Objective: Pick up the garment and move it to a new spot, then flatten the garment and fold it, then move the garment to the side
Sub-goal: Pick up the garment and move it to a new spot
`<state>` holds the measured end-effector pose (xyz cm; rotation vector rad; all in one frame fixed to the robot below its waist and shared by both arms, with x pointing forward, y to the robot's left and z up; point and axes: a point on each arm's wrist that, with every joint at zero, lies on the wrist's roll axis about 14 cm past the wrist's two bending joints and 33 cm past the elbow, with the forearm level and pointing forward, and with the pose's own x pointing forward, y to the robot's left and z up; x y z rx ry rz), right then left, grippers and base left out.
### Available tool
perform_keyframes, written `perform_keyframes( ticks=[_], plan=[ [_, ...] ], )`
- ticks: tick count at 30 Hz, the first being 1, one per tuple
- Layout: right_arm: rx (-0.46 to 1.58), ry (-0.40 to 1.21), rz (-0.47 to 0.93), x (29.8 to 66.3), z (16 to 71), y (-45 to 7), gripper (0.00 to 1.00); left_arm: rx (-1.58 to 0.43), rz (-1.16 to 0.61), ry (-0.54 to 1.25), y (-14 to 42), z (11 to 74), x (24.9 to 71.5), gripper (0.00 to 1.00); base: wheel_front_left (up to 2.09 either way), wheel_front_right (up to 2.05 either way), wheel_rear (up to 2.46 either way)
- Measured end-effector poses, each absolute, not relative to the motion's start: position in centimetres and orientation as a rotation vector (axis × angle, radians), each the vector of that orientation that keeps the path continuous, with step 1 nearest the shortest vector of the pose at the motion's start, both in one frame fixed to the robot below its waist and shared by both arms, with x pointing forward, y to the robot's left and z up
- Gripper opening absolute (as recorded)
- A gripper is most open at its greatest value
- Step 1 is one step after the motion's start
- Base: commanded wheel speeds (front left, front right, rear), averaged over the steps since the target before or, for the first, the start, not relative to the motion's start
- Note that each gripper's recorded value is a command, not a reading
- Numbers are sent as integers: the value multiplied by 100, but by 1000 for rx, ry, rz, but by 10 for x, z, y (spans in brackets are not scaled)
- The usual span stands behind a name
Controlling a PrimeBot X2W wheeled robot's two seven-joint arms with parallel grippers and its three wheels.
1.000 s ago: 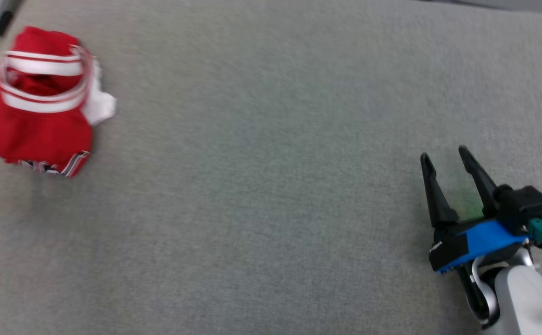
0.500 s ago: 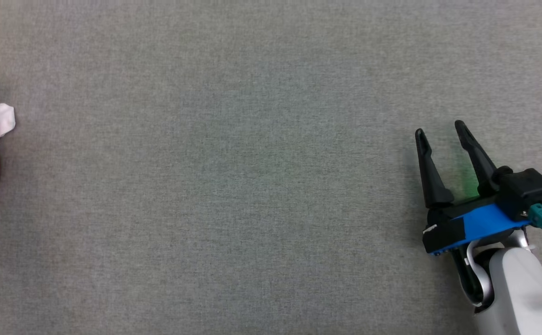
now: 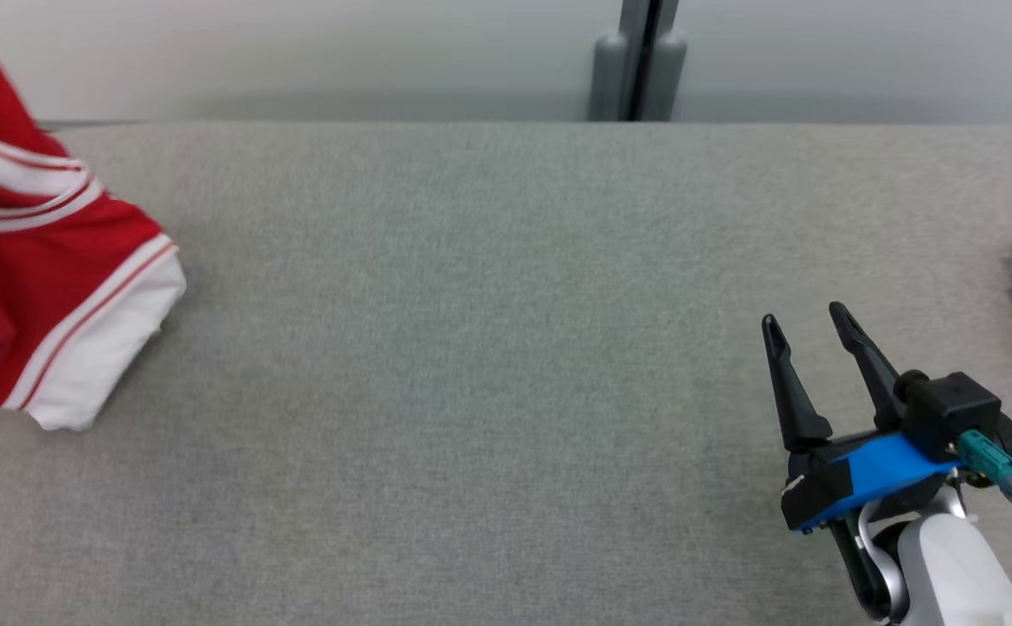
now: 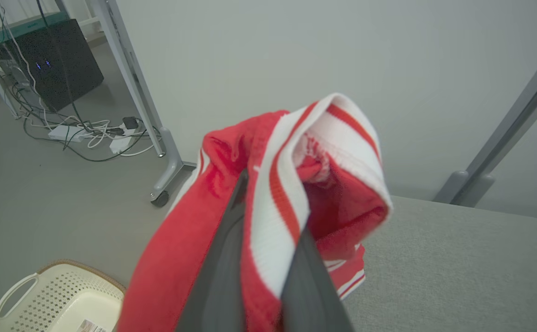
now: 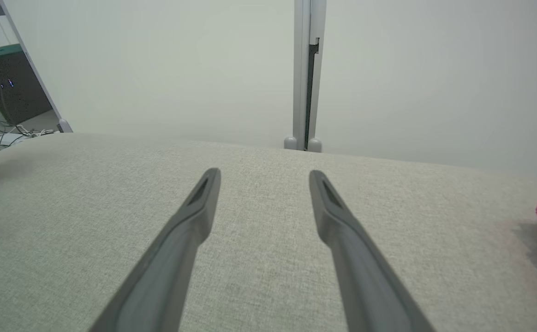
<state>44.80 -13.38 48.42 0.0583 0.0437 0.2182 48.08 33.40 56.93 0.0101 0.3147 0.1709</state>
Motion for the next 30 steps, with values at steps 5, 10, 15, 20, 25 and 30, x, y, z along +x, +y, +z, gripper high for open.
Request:
perform_keyframes(
  ticks=[5,10,15,20,25,30],
  plan=[
    [62,-6,187,429,509,-146,100,80,-34,105,264,661,487,0,0,0,0],
    [58,-32,148,413,522,-162,100,116,-261,-32,177,714,485,0,0,0,0],
    [53,-42,102,402,528,-179,100,132,-495,-27,87,712,483,0,0,0,0],
    [53,-30,61,396,524,-193,100,110,-659,25,23,691,481,0,0,0,0],
    [53,-8,12,394,516,-209,100,66,-806,131,-35,647,484,0,0,0,0],
    [53,10,-34,396,506,-223,100,35,-792,324,-54,559,506,0,0,0,0]
  ],
)
